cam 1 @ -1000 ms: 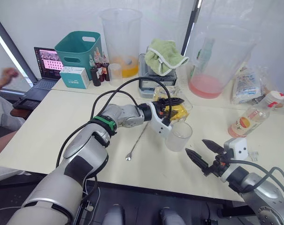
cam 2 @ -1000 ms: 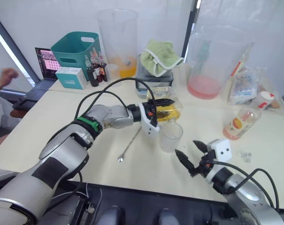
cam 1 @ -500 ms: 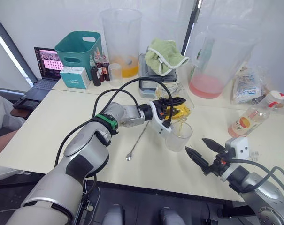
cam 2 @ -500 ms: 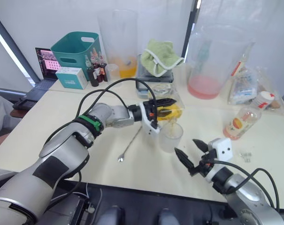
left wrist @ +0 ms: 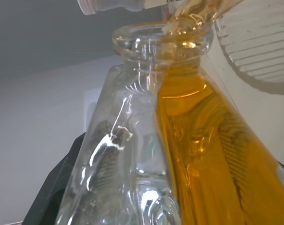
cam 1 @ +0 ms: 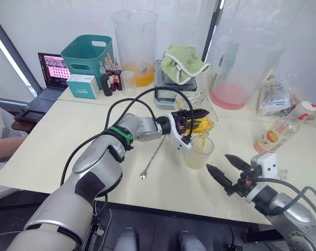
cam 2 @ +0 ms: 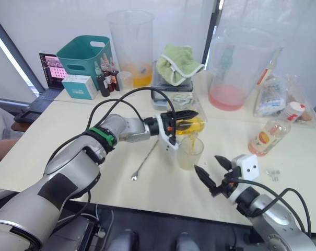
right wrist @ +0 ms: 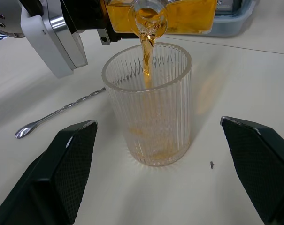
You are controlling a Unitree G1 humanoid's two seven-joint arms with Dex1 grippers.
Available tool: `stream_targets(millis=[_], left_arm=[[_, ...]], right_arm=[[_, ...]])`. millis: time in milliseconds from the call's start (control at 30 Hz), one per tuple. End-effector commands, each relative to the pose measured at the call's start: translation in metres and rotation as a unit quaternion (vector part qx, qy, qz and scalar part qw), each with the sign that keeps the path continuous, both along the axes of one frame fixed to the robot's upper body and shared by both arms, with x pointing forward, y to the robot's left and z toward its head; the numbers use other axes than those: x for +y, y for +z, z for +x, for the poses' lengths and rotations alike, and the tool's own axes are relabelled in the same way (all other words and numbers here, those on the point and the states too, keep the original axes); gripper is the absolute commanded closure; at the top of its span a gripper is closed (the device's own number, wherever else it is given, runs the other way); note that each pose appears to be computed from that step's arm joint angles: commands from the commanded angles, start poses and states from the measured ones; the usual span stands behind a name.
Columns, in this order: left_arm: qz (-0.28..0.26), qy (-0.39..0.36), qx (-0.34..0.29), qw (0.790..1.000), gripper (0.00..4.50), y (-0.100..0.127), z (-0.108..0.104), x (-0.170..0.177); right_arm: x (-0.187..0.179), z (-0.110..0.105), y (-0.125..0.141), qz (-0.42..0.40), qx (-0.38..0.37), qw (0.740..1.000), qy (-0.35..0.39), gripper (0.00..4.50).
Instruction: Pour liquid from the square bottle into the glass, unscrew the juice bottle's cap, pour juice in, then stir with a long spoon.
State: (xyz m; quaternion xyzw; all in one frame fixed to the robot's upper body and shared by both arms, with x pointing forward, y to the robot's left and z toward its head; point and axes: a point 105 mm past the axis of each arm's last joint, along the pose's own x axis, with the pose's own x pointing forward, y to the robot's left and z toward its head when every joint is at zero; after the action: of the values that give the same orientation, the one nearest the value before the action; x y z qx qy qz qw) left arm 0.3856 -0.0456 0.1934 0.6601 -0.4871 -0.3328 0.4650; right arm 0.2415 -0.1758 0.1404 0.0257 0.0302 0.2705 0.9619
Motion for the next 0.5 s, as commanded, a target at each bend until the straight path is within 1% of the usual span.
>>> stream_targets(millis=[33,133,300,400,500], left_arm=[[-0.062,0.0,-0.014,0.998,1.67,0.039,0.001,-0.008],[-0.063,0.005,-0.006,0.998,1.67,0.037,0.003,-0.007],[-0.087,0.015,0.062,0.994,1.67,0.029,0.004,-0.003],[-0.095,0.02,0.084,0.992,1.67,0.028,0.005,-0.002],[-0.113,0.026,0.116,0.986,1.67,0.03,0.006,0.002]], right_arm=[[0.001,-0.002,0.014,0.002,-0.027,1.0,0.0,0.05],[0.0,-0.002,0.014,0.001,-0.027,1.0,-0.001,0.05],[-0.002,-0.002,0.013,0.0,-0.026,1.0,-0.005,0.05],[-0.003,-0.002,0.013,0.0,-0.025,1.0,-0.006,0.05],[-0.003,-0.001,0.013,-0.001,-0.025,1.0,-0.006,0.05]])
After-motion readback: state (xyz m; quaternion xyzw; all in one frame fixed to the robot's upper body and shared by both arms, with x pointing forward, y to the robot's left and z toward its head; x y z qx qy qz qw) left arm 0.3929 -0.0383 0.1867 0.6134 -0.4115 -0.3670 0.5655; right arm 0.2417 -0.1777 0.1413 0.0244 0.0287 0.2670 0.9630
